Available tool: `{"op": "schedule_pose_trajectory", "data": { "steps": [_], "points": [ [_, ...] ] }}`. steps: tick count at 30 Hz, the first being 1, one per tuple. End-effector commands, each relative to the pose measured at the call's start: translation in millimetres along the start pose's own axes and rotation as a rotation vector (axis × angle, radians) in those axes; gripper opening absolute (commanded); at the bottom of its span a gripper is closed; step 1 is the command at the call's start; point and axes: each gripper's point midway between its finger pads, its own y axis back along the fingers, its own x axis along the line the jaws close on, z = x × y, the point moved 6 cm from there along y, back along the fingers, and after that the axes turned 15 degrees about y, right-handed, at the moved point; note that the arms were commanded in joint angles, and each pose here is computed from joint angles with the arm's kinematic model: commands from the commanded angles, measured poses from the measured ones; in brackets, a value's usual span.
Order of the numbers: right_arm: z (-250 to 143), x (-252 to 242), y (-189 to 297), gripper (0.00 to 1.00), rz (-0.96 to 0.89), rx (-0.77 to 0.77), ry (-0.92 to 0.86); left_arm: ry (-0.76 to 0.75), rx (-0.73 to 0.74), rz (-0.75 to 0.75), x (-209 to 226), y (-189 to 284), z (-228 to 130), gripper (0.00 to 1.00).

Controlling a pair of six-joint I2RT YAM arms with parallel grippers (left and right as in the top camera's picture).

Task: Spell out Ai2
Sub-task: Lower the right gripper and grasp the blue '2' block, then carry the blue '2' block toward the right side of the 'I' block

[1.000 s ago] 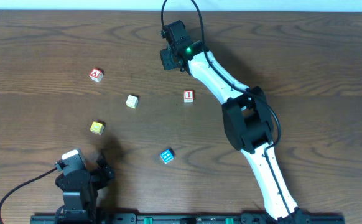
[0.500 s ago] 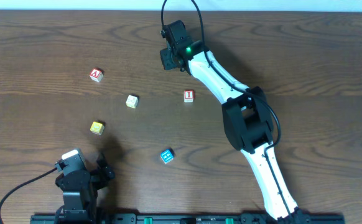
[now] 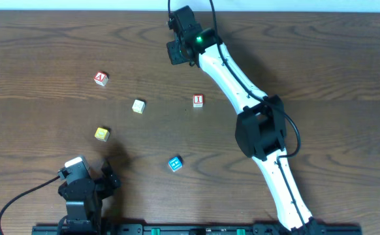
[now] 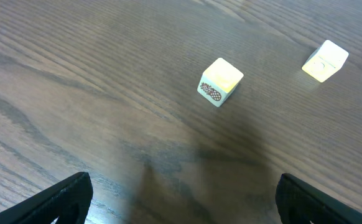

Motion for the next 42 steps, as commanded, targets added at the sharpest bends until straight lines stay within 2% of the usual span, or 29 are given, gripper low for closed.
{"op": "schedule_pose_trajectory", "data": {
  "steps": [1, 8, 17, 23, 30, 42],
  "points": [
    [8, -2, 13, 0.01, -0.008, -0.008, 0.002, -0.003, 0.031, 0.027, 6, -5, -9, 0.95],
    [9, -7, 35, 0.01, -0.013, 0.026, -0.011, -0.003, 0.031, 0.027, 6, -5, -9, 0.95],
    [-7, -16, 57, 0.02, -0.019, 0.131, -0.024, -0.003, 0.031, 0.027, 6, -5, -9, 0.95],
    [-6, -21, 77, 0.02, -0.031, 0.136, 0.07, -0.003, 0.031, 0.027, 6, -5, -9, 0.95],
    [-19, -33, 101, 0.01, 0.038, 0.195, 0.05, -0.003, 0.031, 0.027, 6, -5, -9, 0.95],
    [-14, -54, 141, 0.02, 0.013, 0.153, 0.014, -0.004, 0.031, 0.027, 6, -5, -9, 0.95]
  ]
}}
